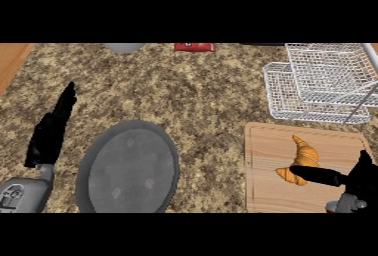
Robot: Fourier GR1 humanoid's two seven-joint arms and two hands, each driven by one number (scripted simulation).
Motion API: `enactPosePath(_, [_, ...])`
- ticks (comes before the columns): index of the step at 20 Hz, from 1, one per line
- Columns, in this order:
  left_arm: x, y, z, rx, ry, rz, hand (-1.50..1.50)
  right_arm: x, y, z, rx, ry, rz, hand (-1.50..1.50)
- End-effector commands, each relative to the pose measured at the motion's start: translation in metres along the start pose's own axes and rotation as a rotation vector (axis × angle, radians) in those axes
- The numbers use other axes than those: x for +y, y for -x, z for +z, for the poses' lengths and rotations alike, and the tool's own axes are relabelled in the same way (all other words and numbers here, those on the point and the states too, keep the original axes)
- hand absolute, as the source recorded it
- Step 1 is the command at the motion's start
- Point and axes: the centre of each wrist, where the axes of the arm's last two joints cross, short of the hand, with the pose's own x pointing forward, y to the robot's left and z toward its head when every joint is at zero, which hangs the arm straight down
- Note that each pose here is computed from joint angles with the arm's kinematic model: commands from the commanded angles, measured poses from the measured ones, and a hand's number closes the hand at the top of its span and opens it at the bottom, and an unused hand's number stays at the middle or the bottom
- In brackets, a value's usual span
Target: Pick the croissant from the cutting board and place it in the tiered basket
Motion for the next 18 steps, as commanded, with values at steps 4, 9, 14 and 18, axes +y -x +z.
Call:
enactPosePath(4, [0.01, 0.006, -0.005, 0.012, 0.0, -0.004, 0.0, 0.001, -0.023, 0.003, 0.193, -0.008, 0.068, -1.5])
enactPosePath(9, [0.011, 0.002, -0.002, 0.003, -0.014, -0.003, 0.0, 0.02, -0.023, -0.008, 0.238, -0.023, 0.088, -1.5])
enactPosePath(14, [-0.003, -0.003, -0.001, 0.002, -0.012, 0.018, 0.0, 0.021, -0.019, -0.011, 0.255, -0.035, 0.079, -1.5])
enactPosePath(18, [0.014, 0.0, -0.007, 0.001, -0.015, -0.008, 0.0, 0.028, -0.028, -0.011, 0.247, -0.063, 0.065, -1.5])
